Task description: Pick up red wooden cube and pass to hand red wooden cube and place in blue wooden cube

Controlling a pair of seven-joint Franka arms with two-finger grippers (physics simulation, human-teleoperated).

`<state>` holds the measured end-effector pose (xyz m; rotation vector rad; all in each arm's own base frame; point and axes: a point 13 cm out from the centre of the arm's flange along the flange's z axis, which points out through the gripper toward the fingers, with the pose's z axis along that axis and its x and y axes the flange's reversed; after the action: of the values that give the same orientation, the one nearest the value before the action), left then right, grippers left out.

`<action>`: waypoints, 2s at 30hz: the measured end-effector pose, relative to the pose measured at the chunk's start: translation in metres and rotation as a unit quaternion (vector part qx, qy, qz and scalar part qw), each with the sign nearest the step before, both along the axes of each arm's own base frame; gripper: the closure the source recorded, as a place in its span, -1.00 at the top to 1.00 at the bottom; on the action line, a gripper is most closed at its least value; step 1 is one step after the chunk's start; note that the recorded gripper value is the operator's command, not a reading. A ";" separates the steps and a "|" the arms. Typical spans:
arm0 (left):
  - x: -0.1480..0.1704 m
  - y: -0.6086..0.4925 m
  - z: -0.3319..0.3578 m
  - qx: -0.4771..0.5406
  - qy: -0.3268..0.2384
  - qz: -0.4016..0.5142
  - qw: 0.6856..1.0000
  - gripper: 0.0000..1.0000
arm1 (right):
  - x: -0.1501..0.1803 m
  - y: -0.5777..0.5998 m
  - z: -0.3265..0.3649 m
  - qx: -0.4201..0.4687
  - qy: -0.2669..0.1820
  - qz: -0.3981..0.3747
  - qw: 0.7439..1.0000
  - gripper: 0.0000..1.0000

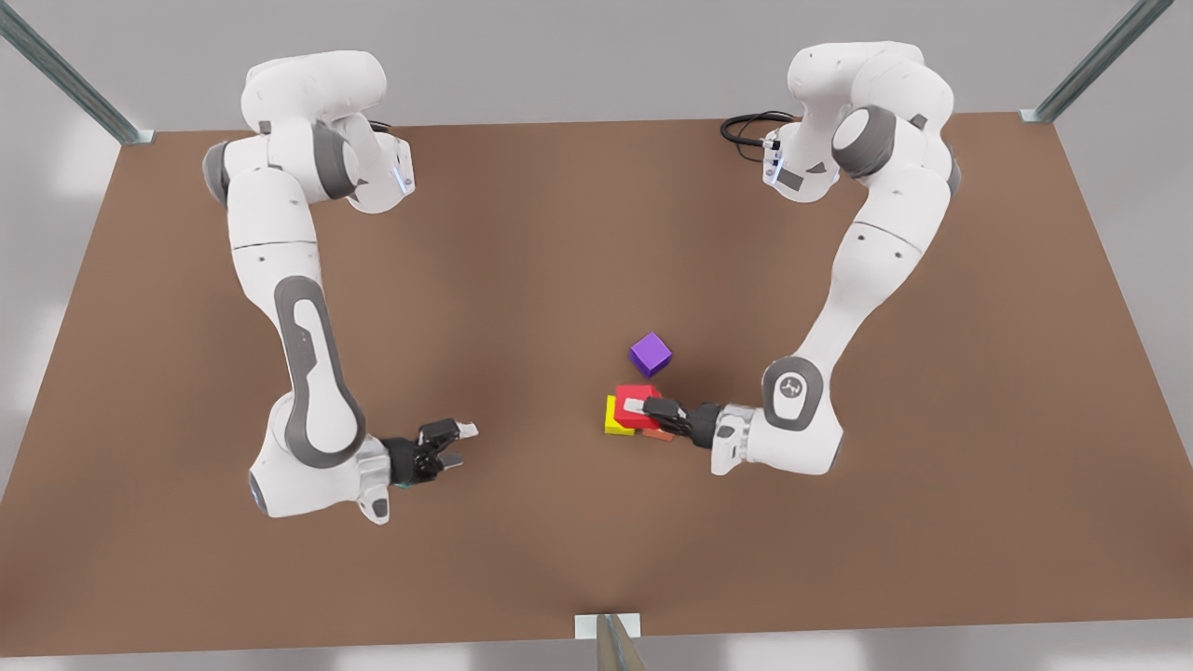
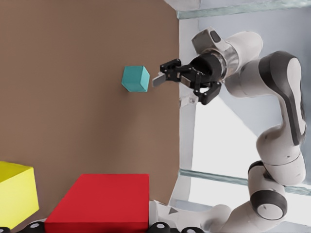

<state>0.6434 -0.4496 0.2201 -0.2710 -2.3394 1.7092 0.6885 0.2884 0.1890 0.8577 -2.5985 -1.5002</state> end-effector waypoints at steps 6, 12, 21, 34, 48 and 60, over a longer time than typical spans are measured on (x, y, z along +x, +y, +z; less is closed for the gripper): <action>-0.004 -0.050 0.024 -0.041 0.062 0.038 0.996 0.28 | 0.009 0.057 0.004 0.154 -0.155 0.039 0.975 1.00; 0.003 -0.064 0.020 -0.044 0.089 0.058 0.993 0.28 | 0.002 0.078 0.012 0.229 -0.267 0.077 0.933 1.00; 0.008 -0.059 0.013 -0.039 0.102 0.070 0.992 0.28 | -0.021 0.121 0.026 0.298 -0.373 0.113 0.871 1.00; 0.007 -0.060 0.012 -0.041 0.091 0.067 0.993 0.28 | -0.019 0.162 0.046 0.315 -0.468 0.124 0.816 1.00; 0.008 -0.061 0.012 -0.042 0.084 0.067 0.993 0.28 | -0.028 0.184 0.048 0.311 -0.491 0.133 0.803 1.00; 0.007 -0.061 0.006 -0.043 0.084 0.066 0.993 0.28 | -0.035 0.183 0.060 0.311 -0.495 0.139 0.799 1.00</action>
<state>0.6503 -0.5106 0.2265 0.0151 -2.2110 1.8181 0.6536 0.4714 0.2486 2.5546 -2.1399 -2.2394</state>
